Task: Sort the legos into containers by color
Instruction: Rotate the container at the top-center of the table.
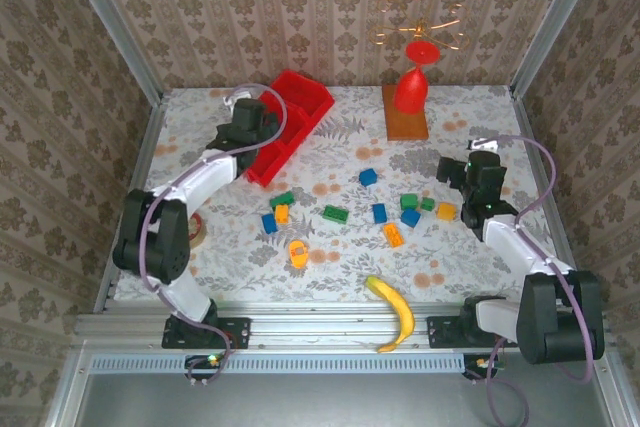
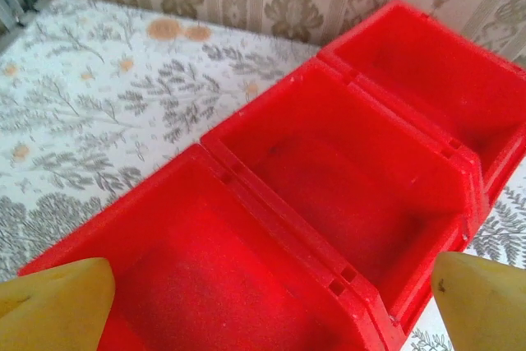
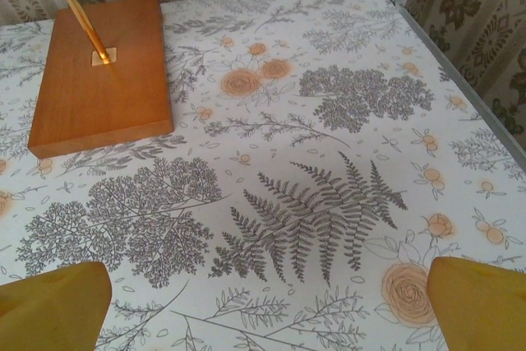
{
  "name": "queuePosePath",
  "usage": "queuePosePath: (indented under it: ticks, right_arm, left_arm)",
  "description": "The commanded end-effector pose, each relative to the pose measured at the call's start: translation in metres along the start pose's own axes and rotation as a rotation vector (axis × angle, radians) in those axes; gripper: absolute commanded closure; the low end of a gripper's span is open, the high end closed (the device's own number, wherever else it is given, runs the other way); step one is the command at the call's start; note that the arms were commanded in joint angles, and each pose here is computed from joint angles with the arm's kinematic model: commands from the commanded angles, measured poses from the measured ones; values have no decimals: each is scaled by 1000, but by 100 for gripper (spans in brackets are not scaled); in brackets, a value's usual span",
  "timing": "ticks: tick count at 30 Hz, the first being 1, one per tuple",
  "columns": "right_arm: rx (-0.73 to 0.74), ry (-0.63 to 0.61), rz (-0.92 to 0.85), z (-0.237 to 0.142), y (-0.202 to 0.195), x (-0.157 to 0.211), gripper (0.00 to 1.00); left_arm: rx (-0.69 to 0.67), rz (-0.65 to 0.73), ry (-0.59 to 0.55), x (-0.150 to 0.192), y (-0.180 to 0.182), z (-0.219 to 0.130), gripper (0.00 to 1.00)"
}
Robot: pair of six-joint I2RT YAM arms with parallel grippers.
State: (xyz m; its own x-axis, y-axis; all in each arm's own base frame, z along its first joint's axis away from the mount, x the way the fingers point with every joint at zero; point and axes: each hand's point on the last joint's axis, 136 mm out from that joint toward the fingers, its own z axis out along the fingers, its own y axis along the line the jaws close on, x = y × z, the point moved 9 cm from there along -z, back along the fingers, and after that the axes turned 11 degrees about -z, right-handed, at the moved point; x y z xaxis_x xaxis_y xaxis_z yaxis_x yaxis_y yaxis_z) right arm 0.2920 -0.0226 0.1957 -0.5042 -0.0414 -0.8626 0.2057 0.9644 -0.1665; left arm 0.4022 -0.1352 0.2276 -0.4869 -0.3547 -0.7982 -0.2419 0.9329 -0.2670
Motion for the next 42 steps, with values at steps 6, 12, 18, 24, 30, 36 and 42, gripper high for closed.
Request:
queuePosePath:
  ticks: [6,12,18,24,30,36,42]
  right_arm:
    - [33,176,49,-5,-3,-11,0]
    - [0,275,57,-8,0,-10,0]
    - [-51,304,87,-15,3,-11,0]
    - [-88,308,111,-20,6,-13,0]
    - [-99,321,130,-23,8,-13,0]
    - [-107,330,146,-28,10,-15,0]
    - [-112,348,161,-35,15,-16,0]
  left_arm:
    - [-101,-49,92,22,-13,28,0]
    - [-112,-7,163,30,-23,52,9]
    - [-132,8,200,35,-23,72,21]
    - [-132,30,240,37,-20,86,34]
    - [-123,71,269,45,-18,86,54]
    - [-110,98,291,57,-13,78,63]
    - [-65,136,307,68,-17,60,69]
